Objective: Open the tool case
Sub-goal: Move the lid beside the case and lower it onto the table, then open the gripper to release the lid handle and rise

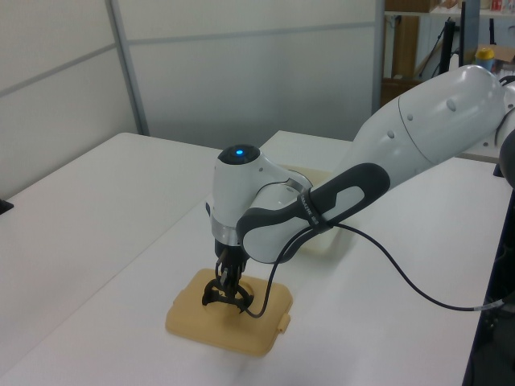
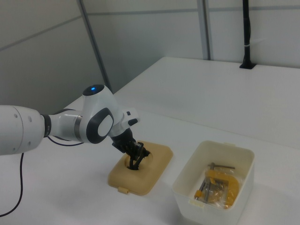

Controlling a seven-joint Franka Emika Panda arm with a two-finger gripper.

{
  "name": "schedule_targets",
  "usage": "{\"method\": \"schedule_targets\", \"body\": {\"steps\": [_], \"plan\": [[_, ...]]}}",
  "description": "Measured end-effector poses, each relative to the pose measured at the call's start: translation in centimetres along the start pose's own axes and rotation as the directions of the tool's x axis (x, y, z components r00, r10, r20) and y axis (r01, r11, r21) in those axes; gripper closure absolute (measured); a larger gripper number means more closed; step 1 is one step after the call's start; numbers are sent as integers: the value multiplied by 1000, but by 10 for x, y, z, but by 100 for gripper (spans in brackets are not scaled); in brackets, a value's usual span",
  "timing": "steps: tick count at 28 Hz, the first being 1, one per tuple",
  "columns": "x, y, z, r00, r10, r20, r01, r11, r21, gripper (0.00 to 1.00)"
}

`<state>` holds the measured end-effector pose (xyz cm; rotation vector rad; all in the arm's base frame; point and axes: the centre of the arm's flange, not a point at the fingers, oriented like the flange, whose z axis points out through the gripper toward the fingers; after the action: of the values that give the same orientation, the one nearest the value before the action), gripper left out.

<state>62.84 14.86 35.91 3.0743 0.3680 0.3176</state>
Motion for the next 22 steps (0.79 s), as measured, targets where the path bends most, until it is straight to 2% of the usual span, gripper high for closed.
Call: {"method": "schedule_targets", "body": {"steps": [5,8,9,13,14,19,20,22], "plan": [[0,1,0,1000,1,0,-1,1000,-2,92],[1,4,-1,1000,5,0,-5,1000,-5,86],[1,5,-2,1000,7,6,-7,1000,-6,79],[4,11,-18,997,14,79,-13,1000,-14,67],[7,14,-31,995,19,97,-18,1000,-16,58],[15,29,-86,995,45,93,-43,999,-23,41],[14,34,-101,995,52,86,-51,998,-23,35],[11,42,-121,995,64,81,-62,998,-24,30]]}}
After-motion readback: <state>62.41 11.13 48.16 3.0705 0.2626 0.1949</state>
